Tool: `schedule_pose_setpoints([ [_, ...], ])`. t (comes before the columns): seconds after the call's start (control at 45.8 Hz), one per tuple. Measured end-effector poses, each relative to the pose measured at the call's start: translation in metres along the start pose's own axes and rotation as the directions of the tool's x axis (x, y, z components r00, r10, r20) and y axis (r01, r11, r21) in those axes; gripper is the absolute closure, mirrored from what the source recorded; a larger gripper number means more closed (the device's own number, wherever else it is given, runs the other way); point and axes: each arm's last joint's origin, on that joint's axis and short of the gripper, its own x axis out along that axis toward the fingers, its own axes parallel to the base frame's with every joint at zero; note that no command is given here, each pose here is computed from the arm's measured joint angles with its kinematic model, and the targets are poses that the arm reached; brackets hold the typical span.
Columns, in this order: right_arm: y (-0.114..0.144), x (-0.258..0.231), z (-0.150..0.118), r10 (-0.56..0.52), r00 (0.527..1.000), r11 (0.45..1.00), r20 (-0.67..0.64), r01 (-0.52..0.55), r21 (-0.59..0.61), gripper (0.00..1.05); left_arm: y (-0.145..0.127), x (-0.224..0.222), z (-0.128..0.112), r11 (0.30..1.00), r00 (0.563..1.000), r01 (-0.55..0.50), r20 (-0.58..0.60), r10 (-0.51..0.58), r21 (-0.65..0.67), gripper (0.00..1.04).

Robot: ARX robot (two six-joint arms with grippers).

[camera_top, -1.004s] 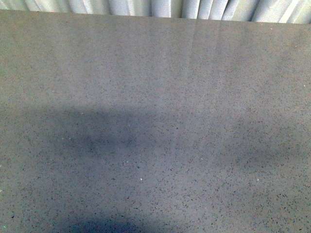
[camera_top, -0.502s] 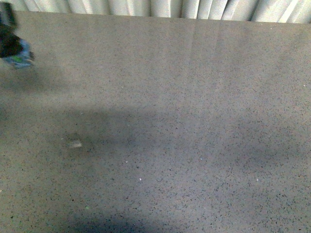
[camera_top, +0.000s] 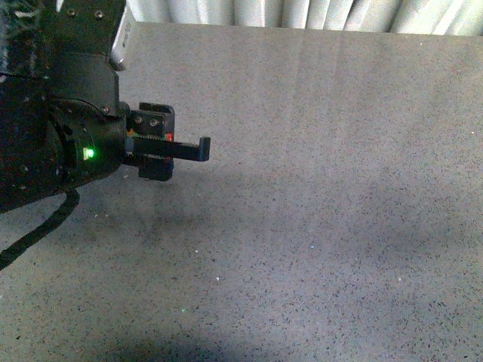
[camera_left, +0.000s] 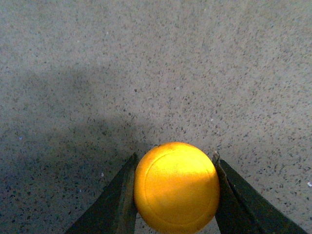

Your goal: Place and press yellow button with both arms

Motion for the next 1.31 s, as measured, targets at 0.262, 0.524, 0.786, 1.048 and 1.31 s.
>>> schedule_pose_setpoints([
  [0.262,0.0,0.0,0.0,0.0,1.0,1.0,0.0,0.0,0.0,0.09,-0.003,0.011,-0.014,1.0,0.999,-0.022,-0.032,0.022,-0.002,0.7],
  [0.524,0.0,0.0,0.0,0.0,1.0,1.0,0.0,0.0,0.0,0.09,-0.007,0.01,-0.016,1.0,0.999,-0.021,-0.038,0.02,-0.009,0.45],
  [0.786,0.0,0.0,0.0,0.0,1.0,1.0,0.0,0.0,0.0,0.09,0.008,-0.036,0.017,0.996,0.998,-0.03,0.054,0.035,-0.087,0.1],
  [1.048,0.0,0.0,0.0,0.0,1.0,1.0,0.0,0.0,0.0,0.09,0.057,-0.114,0.059,0.984,0.97,0.013,0.243,0.031,-0.177,0.09],
  [1.31,0.001,0.004,0.004,0.072,0.909,0.987,-0.41,-0.006,0.159,0.09,0.082,-0.169,0.038,0.97,0.812,-0.219,0.53,0.242,-0.108,0.55],
])
